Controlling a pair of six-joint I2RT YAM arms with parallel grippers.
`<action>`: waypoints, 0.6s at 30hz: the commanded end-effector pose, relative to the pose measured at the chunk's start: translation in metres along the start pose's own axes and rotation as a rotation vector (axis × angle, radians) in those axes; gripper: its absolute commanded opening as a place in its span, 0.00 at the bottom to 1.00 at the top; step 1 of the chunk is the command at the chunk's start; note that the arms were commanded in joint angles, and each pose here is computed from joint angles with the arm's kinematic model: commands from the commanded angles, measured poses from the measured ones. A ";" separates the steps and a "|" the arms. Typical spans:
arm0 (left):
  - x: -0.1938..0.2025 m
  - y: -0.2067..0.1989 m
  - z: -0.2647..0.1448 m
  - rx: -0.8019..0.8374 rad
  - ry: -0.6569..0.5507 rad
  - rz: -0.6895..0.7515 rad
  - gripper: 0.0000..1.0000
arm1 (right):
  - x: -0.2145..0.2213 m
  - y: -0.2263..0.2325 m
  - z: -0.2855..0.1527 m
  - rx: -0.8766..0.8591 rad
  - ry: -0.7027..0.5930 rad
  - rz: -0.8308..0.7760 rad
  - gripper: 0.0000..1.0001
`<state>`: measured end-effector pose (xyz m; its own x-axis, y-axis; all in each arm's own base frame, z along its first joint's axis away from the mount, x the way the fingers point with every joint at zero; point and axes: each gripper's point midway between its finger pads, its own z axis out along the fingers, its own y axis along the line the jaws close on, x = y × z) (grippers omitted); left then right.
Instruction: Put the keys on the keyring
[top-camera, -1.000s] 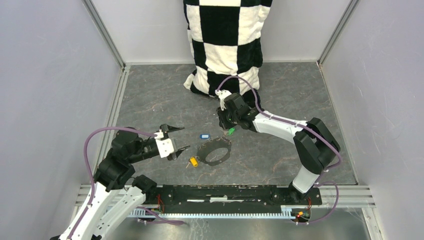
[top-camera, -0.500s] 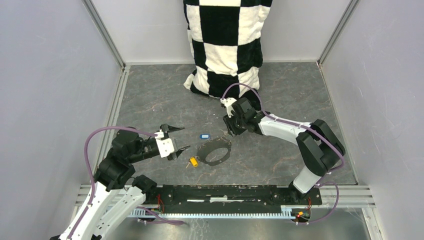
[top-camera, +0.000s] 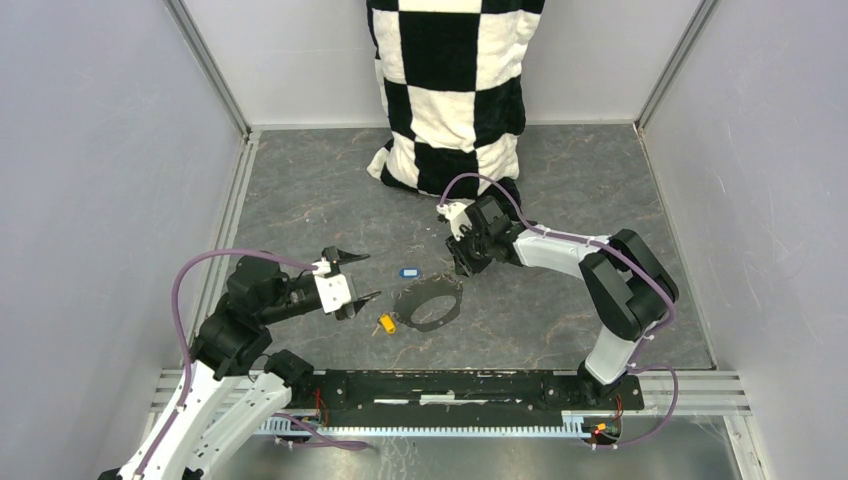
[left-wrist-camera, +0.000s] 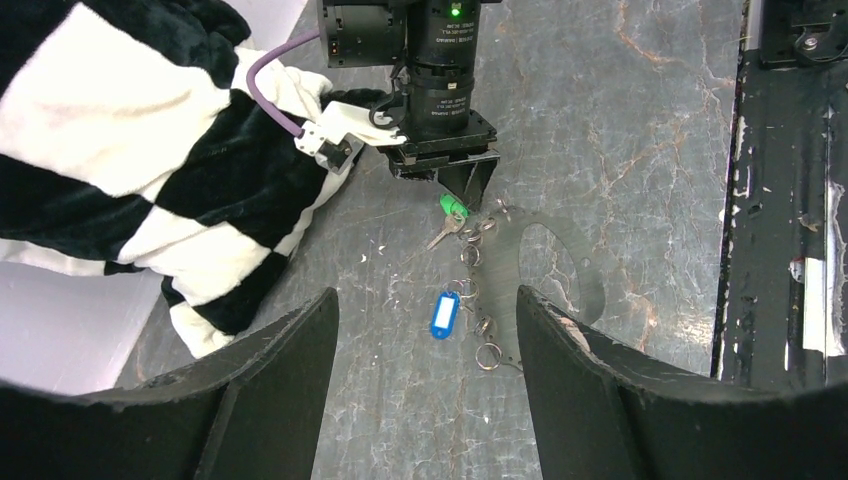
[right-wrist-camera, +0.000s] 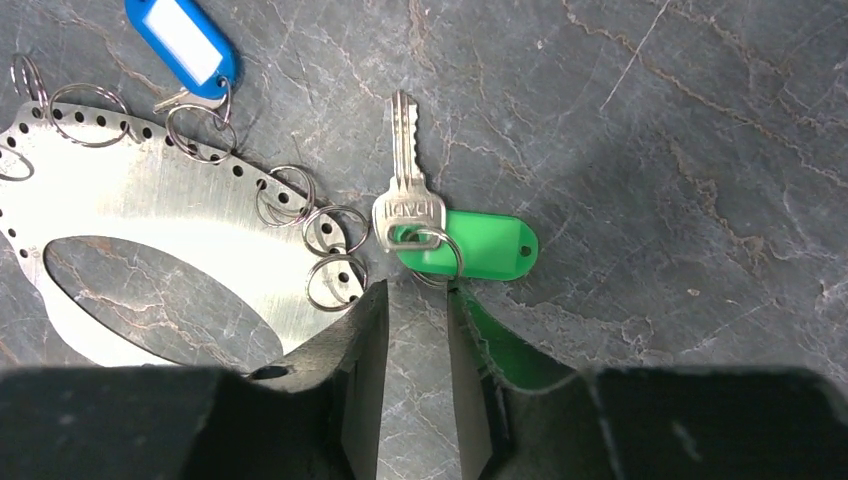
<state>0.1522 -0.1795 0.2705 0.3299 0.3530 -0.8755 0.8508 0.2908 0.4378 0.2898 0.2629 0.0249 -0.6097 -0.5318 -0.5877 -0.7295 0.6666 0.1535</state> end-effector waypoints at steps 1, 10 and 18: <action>-0.004 0.003 0.000 -0.002 -0.003 0.017 0.72 | -0.021 -0.004 0.002 -0.019 -0.069 -0.025 0.32; -0.004 0.004 0.002 0.005 -0.002 0.015 0.72 | -0.028 -0.044 -0.011 0.092 -0.134 0.051 0.10; -0.005 0.008 0.007 0.005 0.001 -0.013 0.73 | -0.021 -0.024 -0.045 0.048 -0.267 0.064 0.39</action>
<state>0.1565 -0.1818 0.2610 0.2945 0.3735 -0.8796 0.8675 0.2816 0.4101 0.3168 0.2201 0.0308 -0.6445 -0.4045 -0.6488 -0.6189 0.7742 0.1321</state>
